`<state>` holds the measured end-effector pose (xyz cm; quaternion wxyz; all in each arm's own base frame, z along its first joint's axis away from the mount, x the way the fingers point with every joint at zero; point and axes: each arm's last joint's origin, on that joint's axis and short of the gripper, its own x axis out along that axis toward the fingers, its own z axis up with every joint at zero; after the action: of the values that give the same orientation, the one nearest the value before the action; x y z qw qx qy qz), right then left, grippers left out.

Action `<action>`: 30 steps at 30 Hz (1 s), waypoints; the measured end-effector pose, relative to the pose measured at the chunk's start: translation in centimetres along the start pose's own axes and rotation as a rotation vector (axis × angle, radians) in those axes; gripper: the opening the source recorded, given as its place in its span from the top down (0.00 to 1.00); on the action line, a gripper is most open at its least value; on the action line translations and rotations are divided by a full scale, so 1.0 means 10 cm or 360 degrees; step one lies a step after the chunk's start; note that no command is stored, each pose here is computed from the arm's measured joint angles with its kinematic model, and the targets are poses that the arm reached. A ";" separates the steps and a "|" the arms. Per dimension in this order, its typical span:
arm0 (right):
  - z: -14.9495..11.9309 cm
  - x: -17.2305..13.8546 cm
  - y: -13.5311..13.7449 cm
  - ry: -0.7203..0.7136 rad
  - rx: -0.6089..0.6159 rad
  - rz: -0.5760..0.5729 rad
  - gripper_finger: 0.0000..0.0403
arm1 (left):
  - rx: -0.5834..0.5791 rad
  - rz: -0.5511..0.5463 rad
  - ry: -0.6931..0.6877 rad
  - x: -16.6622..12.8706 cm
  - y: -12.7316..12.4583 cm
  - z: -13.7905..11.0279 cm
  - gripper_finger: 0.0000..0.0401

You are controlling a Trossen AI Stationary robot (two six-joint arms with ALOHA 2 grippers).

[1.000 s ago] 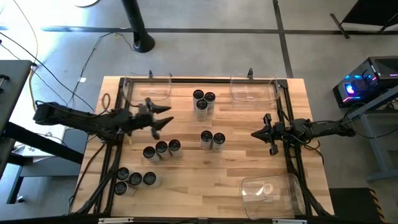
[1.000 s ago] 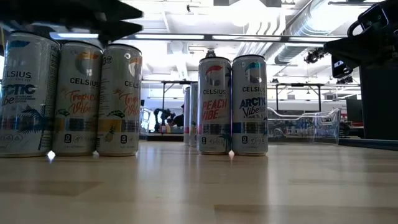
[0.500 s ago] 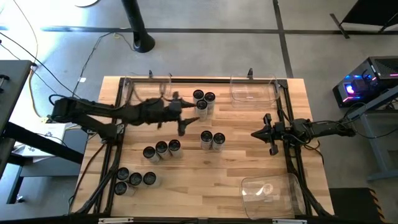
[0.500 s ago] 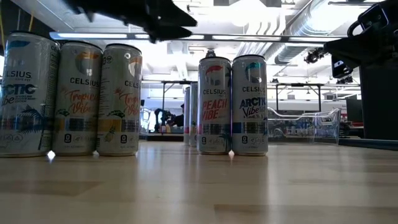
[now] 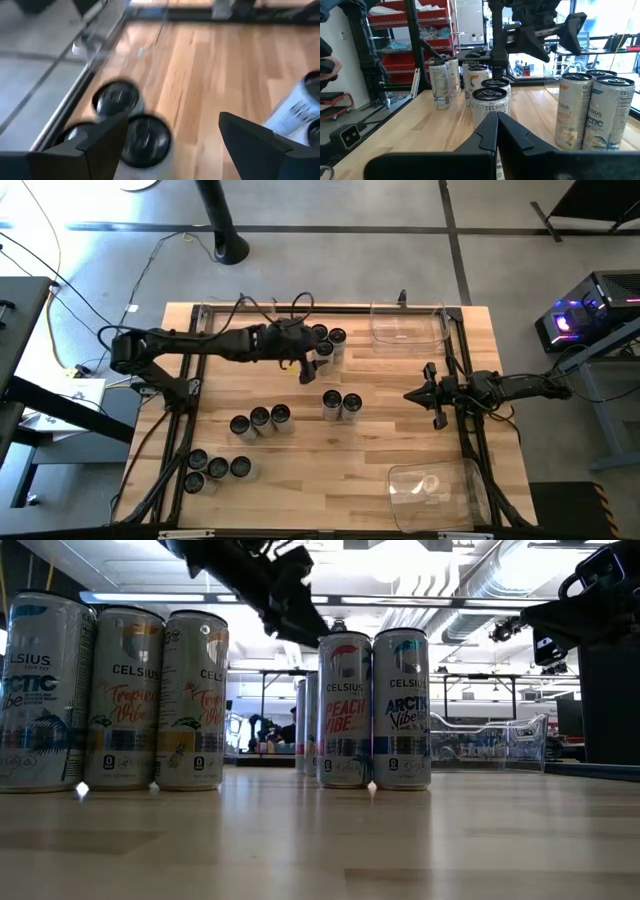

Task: Sort soda cans
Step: Put the white-yellow soda can into the top left transparent bin

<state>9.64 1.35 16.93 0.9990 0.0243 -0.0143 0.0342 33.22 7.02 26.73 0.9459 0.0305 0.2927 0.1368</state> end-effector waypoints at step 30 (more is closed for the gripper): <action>0.00 0.00 0.00 0.0004 0.0000 0.0000 1.00 | -0.0443 0.0533 -0.0228 0.32 -0.56 -0.91 0.24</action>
<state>9.66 1.35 16.92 0.9990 0.0241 -0.0132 0.0342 32.03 2.31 16.66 0.9234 -0.0426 0.1939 0.3285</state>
